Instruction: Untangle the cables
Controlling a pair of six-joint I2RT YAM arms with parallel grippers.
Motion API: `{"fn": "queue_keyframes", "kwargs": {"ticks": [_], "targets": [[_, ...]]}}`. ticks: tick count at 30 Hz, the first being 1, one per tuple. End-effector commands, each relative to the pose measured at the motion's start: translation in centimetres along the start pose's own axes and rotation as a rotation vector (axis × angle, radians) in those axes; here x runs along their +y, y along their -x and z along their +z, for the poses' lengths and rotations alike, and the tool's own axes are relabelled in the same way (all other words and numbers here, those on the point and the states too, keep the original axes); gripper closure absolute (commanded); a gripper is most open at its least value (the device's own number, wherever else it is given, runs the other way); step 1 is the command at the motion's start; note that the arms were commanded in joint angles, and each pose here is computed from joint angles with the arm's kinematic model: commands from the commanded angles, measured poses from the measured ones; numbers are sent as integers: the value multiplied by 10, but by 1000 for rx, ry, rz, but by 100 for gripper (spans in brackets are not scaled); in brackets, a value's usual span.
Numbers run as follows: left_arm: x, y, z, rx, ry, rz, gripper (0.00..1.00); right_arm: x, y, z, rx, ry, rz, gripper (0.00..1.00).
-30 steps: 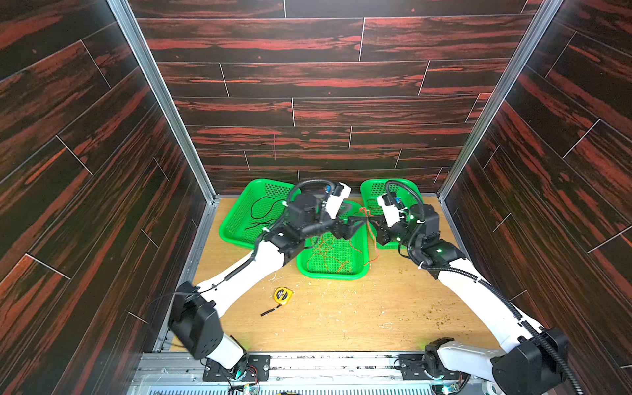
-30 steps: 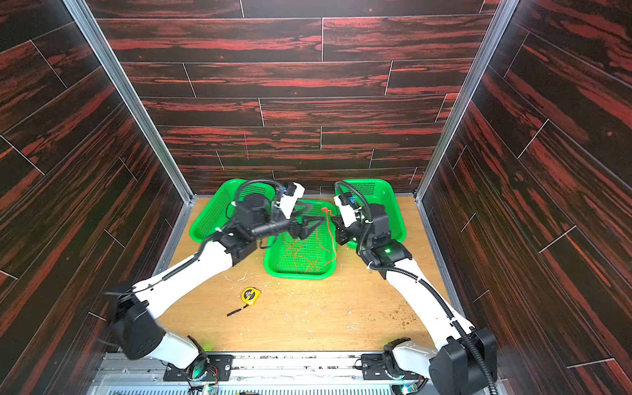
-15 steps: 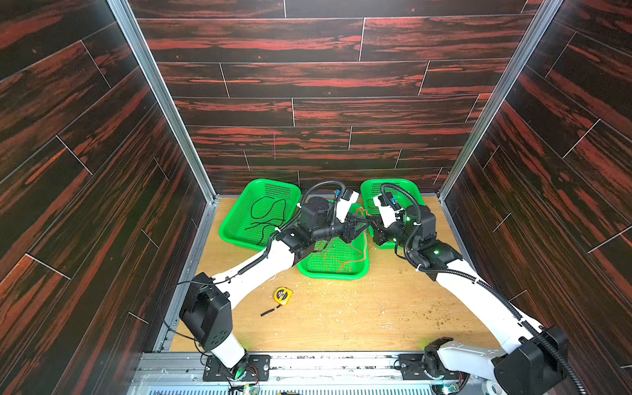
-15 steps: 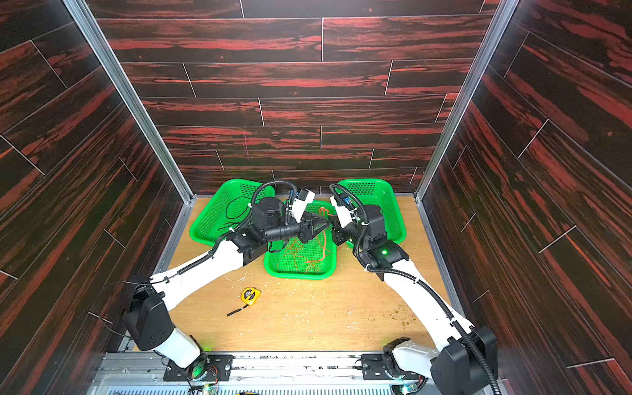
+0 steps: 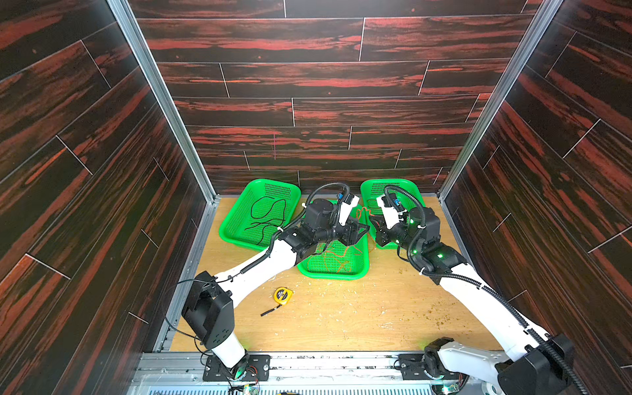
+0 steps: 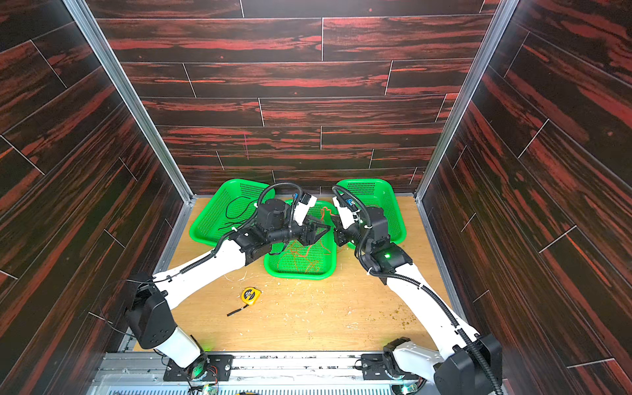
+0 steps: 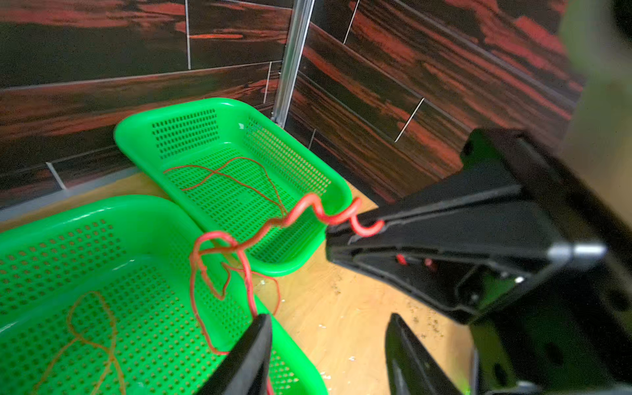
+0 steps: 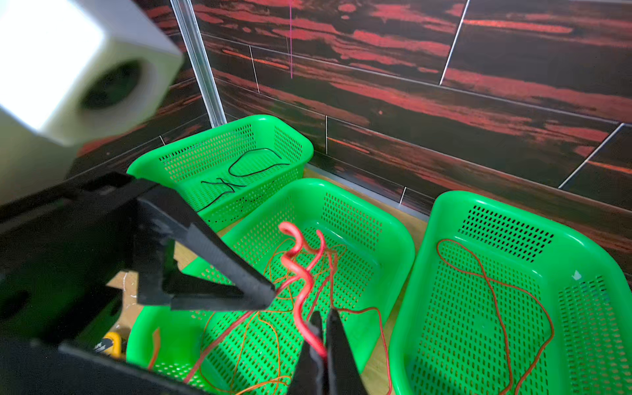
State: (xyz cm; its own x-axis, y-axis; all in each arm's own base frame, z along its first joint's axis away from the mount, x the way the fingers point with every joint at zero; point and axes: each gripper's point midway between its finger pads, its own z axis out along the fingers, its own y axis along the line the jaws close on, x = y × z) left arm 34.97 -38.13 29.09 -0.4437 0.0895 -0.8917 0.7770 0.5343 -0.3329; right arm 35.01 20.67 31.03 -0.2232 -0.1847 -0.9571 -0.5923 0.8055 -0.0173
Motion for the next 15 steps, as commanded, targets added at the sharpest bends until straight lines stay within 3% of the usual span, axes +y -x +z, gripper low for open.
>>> {"fn": "queue_keyframes", "kwargs": {"ticks": [1, 6, 8, 10, 14, 15], "targets": [[8, -12, -14, 26, 62, 39, 37, 2, 34, -15, -125, -8, -16, 100], [27, -35, -21, 66, 160, 75, 29, 8, 52, -22, -167, 28, -25, 100], [28, -40, -19, 71, 154, 72, 31, 10, 55, -23, -172, 38, -18, 100], [25, -39, -14, 75, 126, 68, 40, 11, 56, -23, -173, 42, -14, 100], [17, -32, -7, 72, 77, 72, 89, 10, 63, -26, -186, 30, -20, 100], [12, -30, -8, 70, 56, 85, 96, 6, 66, -28, -186, 7, -21, 100]]}}
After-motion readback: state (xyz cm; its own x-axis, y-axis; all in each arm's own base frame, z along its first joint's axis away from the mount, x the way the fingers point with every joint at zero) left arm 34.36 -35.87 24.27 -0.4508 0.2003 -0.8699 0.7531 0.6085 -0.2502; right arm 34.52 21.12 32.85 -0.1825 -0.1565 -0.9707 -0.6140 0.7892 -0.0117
